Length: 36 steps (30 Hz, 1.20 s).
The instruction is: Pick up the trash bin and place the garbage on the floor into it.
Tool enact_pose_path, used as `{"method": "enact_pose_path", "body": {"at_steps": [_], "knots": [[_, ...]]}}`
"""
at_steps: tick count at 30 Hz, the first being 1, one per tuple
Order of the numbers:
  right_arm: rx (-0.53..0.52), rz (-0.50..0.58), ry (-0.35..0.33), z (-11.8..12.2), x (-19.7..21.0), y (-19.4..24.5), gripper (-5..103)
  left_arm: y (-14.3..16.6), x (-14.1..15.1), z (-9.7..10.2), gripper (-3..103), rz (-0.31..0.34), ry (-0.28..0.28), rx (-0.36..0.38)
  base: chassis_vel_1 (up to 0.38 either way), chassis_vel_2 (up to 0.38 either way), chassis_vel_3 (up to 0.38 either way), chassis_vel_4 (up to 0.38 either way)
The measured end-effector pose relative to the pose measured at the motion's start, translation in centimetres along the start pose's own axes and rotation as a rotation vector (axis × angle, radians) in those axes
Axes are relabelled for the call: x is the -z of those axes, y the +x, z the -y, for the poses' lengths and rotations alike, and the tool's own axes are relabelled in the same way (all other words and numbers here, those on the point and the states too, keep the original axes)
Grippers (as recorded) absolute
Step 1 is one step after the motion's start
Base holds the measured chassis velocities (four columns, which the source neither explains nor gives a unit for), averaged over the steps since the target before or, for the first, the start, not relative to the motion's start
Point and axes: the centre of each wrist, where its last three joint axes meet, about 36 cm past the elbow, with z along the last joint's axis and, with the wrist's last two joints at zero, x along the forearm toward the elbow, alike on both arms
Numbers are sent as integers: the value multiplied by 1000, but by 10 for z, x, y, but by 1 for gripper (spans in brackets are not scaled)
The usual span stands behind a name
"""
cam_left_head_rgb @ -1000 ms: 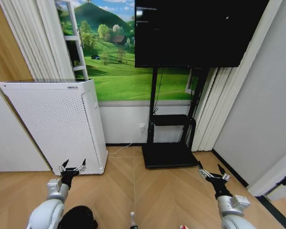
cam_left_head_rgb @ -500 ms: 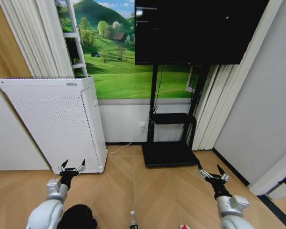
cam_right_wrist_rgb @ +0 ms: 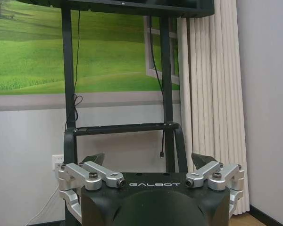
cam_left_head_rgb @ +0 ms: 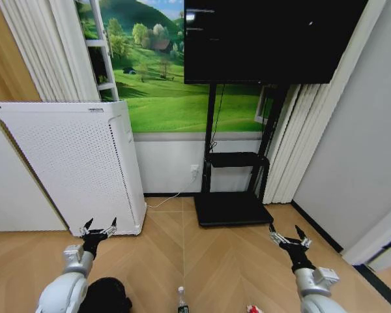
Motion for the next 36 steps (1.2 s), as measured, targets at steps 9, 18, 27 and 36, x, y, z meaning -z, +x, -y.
{"method": "enact_pose_path", "body": {"at_steps": [9, 18, 27, 36], "knots": [[1, -1, 6, 0, 0, 1, 100, 1, -1, 0, 100, -2, 0, -1, 0, 0, 0, 0], [1, -1, 8, 0, 0, 3, 100, 3, 0, 1, 100, 0, -1, -4, 0, 0, 0, 0], [3, -1, 10, 0, -1, 3, 100, 4, 0, 1, 100, -2, 2, -6, 0, 0, 0, 0], [5, -1, 21, -1, -2, 3, 100, 3, -1, 1, 100, -5, 1, -8, 0, 0, 0, 0]]}}
